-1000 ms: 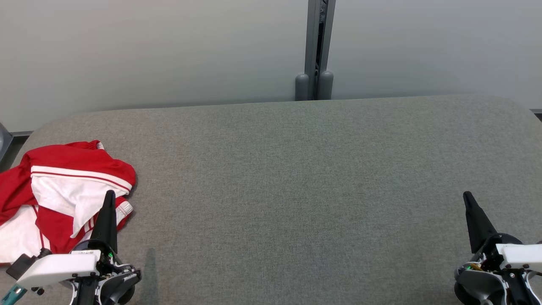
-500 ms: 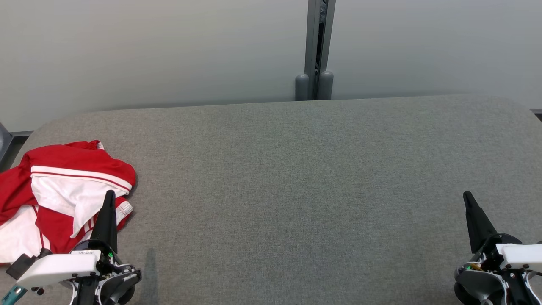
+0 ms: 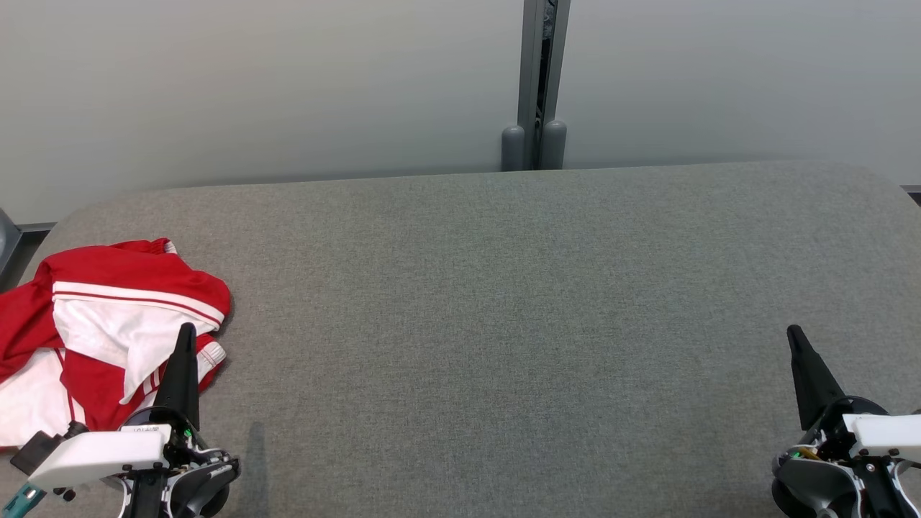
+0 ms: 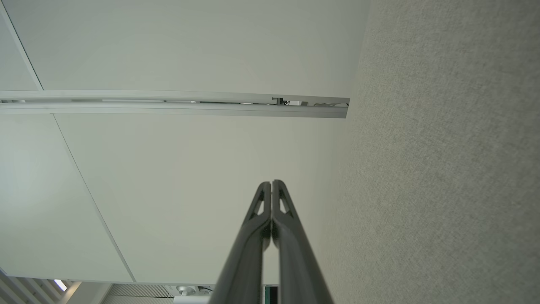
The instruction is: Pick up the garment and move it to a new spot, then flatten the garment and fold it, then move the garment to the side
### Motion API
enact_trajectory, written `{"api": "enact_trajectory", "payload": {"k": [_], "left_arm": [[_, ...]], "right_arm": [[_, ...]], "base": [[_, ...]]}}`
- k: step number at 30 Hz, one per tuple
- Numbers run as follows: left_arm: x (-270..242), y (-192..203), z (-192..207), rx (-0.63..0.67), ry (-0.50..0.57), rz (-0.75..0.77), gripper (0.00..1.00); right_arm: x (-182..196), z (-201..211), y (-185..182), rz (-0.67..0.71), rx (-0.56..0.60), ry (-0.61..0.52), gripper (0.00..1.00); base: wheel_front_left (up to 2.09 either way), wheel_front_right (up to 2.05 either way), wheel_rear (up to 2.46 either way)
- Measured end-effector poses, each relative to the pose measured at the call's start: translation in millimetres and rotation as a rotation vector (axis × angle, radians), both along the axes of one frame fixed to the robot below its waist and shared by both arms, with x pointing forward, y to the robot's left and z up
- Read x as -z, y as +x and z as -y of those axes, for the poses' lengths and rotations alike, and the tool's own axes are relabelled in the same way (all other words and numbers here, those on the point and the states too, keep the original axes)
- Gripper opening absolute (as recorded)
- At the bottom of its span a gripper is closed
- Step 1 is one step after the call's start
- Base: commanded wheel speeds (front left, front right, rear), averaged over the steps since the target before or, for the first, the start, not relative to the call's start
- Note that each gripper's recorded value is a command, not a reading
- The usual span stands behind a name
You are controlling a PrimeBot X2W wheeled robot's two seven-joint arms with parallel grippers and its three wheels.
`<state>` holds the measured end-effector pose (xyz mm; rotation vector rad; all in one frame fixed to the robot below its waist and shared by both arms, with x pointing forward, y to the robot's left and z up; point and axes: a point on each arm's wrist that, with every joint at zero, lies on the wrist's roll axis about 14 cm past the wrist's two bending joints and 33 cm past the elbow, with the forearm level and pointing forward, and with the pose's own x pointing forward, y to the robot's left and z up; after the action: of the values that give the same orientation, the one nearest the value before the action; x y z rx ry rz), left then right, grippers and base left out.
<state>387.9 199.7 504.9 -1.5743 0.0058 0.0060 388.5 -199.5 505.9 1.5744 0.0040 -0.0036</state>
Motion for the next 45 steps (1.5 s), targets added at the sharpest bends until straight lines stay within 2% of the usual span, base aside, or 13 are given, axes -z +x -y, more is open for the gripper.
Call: {"api": "enact_trajectory", "payload": {"k": [45], "left_arm": [[0.0,0.0,0.0,0.0,0.0,0.0,0.0]], "right_arm": [[0.0,0.0,0.0,0.0,0.0,0.0,0.0]], "base": [[0.0,0.0,0.0]]}}
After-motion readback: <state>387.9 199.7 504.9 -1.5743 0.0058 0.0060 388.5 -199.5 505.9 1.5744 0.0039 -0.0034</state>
